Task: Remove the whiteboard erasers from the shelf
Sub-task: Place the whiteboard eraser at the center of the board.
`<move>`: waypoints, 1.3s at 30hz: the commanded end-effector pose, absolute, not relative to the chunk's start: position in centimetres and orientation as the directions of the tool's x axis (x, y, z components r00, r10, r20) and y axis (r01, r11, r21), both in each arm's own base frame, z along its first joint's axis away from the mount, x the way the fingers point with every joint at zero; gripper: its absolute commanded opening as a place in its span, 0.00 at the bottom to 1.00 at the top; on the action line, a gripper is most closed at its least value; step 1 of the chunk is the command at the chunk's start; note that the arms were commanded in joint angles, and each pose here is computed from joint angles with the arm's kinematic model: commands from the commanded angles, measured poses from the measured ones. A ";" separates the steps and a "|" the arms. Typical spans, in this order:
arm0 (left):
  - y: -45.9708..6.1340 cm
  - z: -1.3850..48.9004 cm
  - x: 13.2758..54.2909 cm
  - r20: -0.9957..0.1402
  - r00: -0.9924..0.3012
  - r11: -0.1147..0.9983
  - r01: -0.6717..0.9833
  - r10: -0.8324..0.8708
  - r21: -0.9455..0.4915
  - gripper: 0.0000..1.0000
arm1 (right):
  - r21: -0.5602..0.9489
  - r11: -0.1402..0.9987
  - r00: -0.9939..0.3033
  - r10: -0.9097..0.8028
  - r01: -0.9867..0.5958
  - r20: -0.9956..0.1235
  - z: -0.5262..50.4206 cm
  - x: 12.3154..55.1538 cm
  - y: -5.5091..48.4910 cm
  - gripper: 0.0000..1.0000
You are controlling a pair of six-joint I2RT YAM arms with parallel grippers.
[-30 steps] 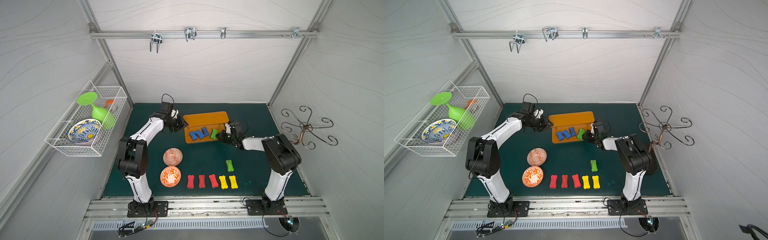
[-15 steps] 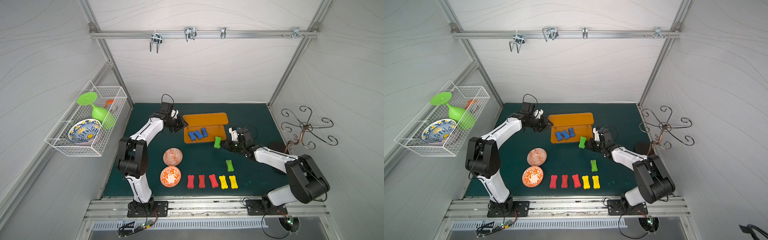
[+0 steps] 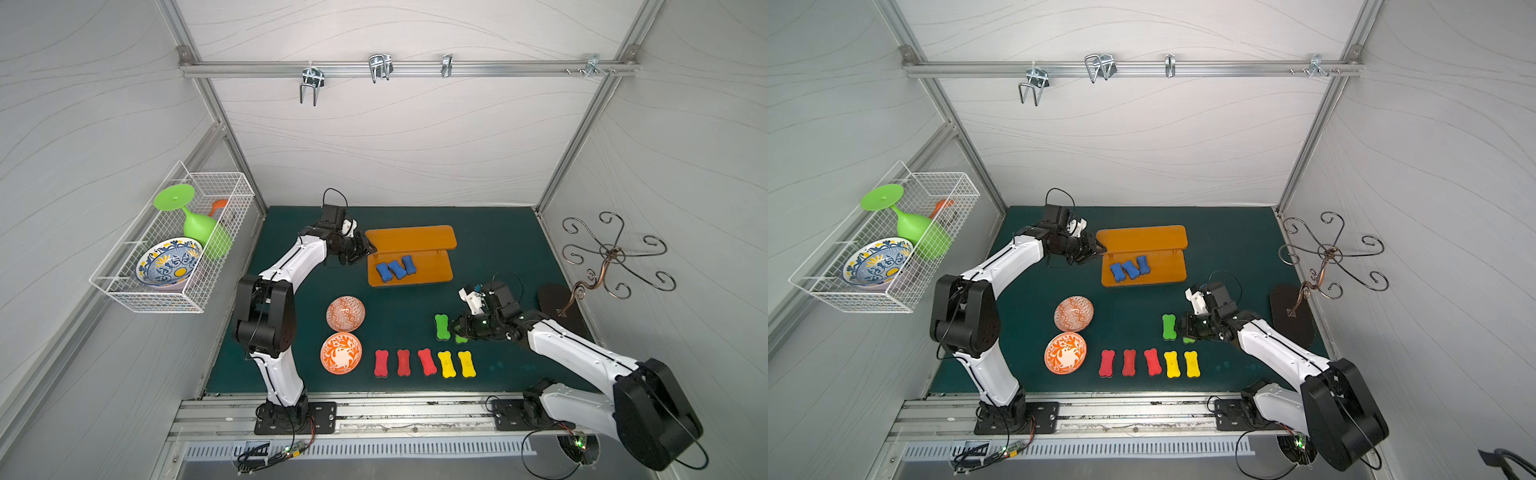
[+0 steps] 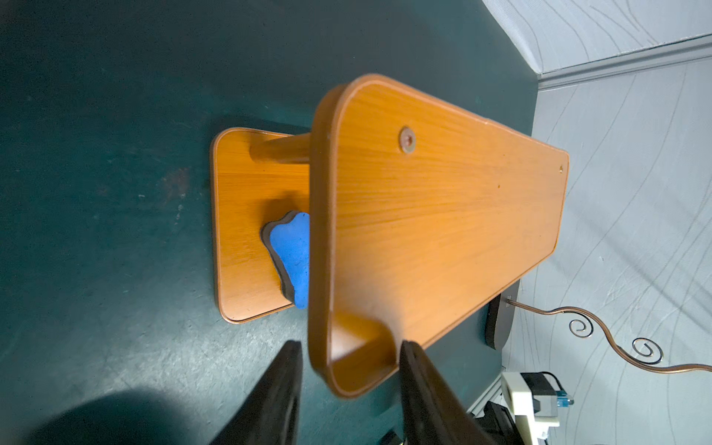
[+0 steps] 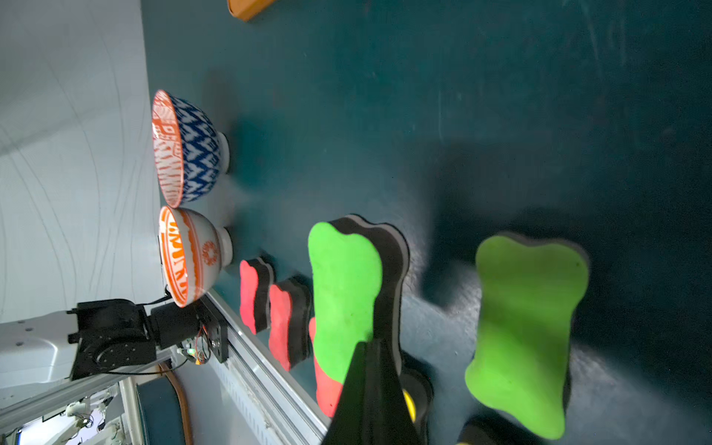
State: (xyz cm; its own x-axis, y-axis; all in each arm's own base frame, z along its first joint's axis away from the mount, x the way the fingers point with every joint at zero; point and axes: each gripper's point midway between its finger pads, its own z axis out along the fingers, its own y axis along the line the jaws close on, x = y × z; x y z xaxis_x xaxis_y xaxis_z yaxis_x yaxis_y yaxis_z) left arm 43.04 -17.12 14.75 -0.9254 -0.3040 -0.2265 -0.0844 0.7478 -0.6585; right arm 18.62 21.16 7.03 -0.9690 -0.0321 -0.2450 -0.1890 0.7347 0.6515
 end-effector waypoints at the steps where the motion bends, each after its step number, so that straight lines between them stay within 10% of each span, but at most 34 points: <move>1: -16.9 16.0 43.2 -0.259 -0.915 0.742 -0.063 -0.311 -0.667 0.45 | 0.633 0.746 -0.971 -0.081 -0.210 -0.226 6.3 17.4 21.1 0.00; 34: -16.8 16.2 42.9 -0.274 -0.910 0.743 -0.052 -0.310 -0.667 0.55 | 0.572 0.790 -0.964 -0.088 -0.221 -0.251 3.7 19.2 21.7 0.00; 39: -16.8 15.9 42.9 -0.269 -0.912 0.743 -0.056 -0.310 -0.667 0.55 | 0.581 0.784 -0.960 -0.068 -0.220 -0.272 4.9 19.5 21.7 0.26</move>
State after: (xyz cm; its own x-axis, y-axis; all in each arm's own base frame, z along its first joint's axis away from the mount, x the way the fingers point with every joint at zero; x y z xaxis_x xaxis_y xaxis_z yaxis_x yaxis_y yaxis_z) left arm 42.46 -17.00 14.41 -0.9266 -0.3055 -0.2193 -0.0911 0.7481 -0.6573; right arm 18.86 21.41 3.63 -0.9698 -0.0753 -0.2319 -0.2003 0.7884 0.5817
